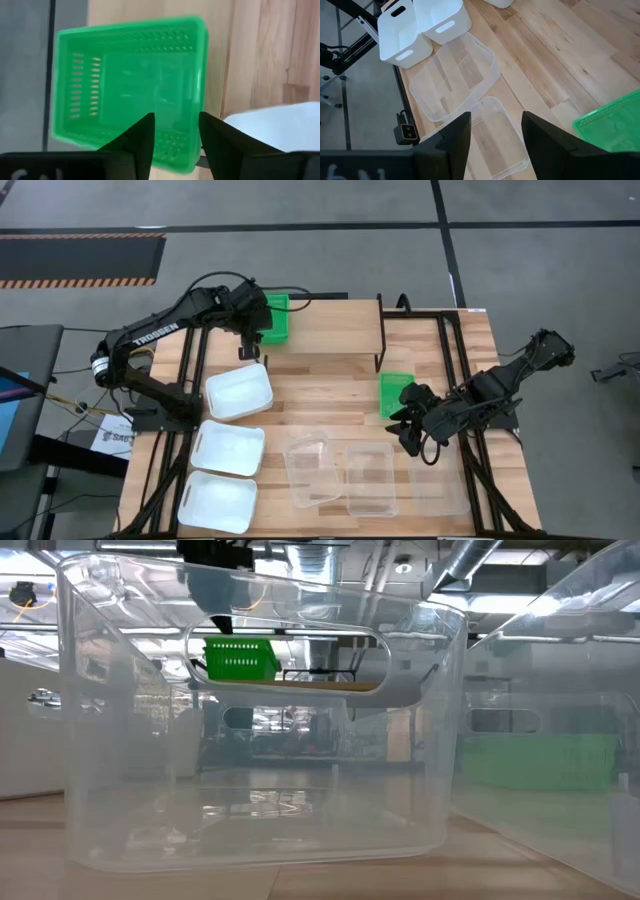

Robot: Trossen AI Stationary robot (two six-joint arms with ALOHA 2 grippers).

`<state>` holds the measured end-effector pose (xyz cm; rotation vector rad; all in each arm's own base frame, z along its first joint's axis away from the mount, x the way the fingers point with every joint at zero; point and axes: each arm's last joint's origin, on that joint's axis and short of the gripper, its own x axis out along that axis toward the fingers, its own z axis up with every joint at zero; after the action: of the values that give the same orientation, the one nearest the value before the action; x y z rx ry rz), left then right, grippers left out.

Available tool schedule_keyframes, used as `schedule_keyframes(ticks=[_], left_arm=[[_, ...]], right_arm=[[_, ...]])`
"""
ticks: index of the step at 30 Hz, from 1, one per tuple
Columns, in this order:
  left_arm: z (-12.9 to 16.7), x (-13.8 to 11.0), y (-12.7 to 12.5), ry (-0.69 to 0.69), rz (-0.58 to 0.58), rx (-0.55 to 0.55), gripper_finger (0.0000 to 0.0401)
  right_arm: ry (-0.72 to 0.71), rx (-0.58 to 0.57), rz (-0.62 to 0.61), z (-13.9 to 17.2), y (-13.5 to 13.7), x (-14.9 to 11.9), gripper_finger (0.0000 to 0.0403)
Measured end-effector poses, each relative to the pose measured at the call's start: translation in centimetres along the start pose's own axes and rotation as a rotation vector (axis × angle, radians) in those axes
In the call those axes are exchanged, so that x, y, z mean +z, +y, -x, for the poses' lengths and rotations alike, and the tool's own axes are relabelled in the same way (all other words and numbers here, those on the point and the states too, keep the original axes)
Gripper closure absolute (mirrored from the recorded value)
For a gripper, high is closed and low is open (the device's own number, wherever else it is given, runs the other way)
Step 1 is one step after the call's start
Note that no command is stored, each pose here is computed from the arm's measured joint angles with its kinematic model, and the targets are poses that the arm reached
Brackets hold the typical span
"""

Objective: Stack baskets on shelf by color
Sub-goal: Stack the left green bin on top of the green bin on the shelf, then put the top white bin on the shelf

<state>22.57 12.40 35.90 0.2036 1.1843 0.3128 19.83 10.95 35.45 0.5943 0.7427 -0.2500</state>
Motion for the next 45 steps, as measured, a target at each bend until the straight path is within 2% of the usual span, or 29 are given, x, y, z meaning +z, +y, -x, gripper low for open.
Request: schedule_keyframes(ticks=[4,8,12,15,22,28,33,40,45], left_arm=[[2.8,0.3,-0.2,-0.002,0.036,-0.028,0.024],[6.2,0.5,-1.2,-0.051,0.104,-0.159,0.0241],[8.3,0.4,-3.6,-0.127,0.138,-0.345,0.025],[8.4,-0.3,-6.0,-0.101,0.129,-0.421,0.0254],[5.6,-2.7,-11.2,-0.027,0.131,-0.387,0.0255],[1.4,-6.0,-14.2,0.155,0.046,-0.302,0.0255],[-2.2,-8.1,-15.7,0.281,0.013,-0.303,0.0255],[-5.8,-10.1,-16.9,0.324,0.01,-0.318,0.0256],[-7.1,-11.5,-17.6,0.387,0.026,-0.421,0.0256]], right_arm=[[0.0,0.0,0.0,0.0,0.0,0.0,0.0202],[0.0,0.0,0.0,0.0,0.0,0.0,0.0202],[0.0,0.0,-0.001,0.0,0.0,0.0,0.0202],[0.0,0.0,0.0,0.0,0.0,0.0,0.0202],[0.0,0.0,-0.001,0.0,0.0,0.0,0.0202],[0.0,0.0,0.0,0.0,0.0,0.0,0.0202],[-0.001,0.0,-0.001,0.0,0.0,0.0,0.0202],[-0.002,-0.002,-0.002,0.0,0.0,0.1,0.0202],[-0.003,-0.005,0.013,-0.1,-0.1,0.1,0.0202]])
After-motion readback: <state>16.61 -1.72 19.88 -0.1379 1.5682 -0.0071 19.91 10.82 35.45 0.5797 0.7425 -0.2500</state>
